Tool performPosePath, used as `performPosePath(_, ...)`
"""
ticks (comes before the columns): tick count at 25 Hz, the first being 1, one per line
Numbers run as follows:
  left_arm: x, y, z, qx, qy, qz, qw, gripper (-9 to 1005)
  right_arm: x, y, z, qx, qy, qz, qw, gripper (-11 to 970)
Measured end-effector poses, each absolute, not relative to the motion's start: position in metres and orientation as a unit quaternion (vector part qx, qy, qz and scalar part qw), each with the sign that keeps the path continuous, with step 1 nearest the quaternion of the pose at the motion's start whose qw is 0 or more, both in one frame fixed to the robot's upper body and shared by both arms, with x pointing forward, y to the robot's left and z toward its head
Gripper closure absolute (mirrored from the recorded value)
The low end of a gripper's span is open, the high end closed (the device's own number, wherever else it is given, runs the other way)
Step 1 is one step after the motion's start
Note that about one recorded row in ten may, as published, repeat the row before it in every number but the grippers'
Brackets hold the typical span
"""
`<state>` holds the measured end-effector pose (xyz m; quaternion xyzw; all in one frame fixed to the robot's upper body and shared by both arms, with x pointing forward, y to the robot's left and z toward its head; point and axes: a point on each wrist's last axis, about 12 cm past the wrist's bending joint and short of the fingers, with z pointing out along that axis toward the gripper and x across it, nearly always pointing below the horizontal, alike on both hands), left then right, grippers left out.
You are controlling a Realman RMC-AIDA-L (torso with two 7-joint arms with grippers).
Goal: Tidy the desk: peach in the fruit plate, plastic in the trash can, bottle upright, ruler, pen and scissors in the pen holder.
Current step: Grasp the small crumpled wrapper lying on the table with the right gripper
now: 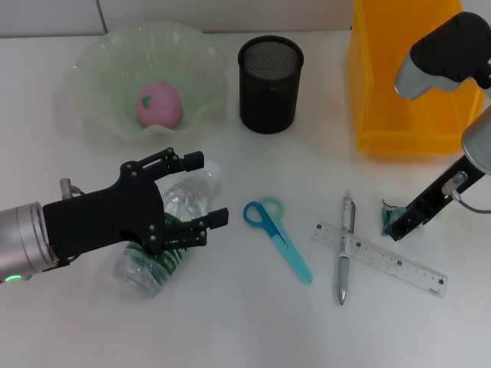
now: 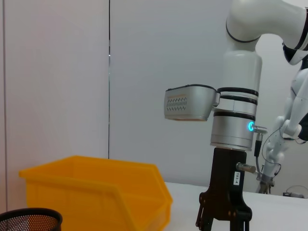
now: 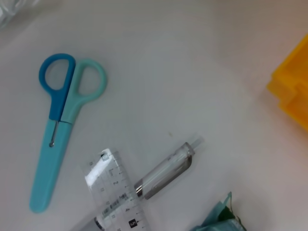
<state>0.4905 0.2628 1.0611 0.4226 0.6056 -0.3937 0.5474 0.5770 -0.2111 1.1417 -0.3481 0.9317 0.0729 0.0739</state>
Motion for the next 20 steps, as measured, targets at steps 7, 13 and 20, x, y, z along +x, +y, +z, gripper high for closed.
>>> performPosePath(7, 0.489, 0.262, 1.060, 0.421, 0.607, -0.395, 0.546, 132, 0.578, -0.211, 1.137, -0.347, 0.932, 0.072, 0.072, 161)
performPosePath(13, 0.489, 0.263, 1.060, 0.421, 0.607, -0.396, 0.546, 132, 0.579, -0.211, 1.134, -0.345, 0.933, 0.071, 0.075, 172)
performPosePath(20, 0.489, 0.262, 1.060, 0.422, 0.606, -0.396, 0.545, 132, 0.581, -0.209, 1.130, -0.345, 0.933, 0.075, 0.075, 359)
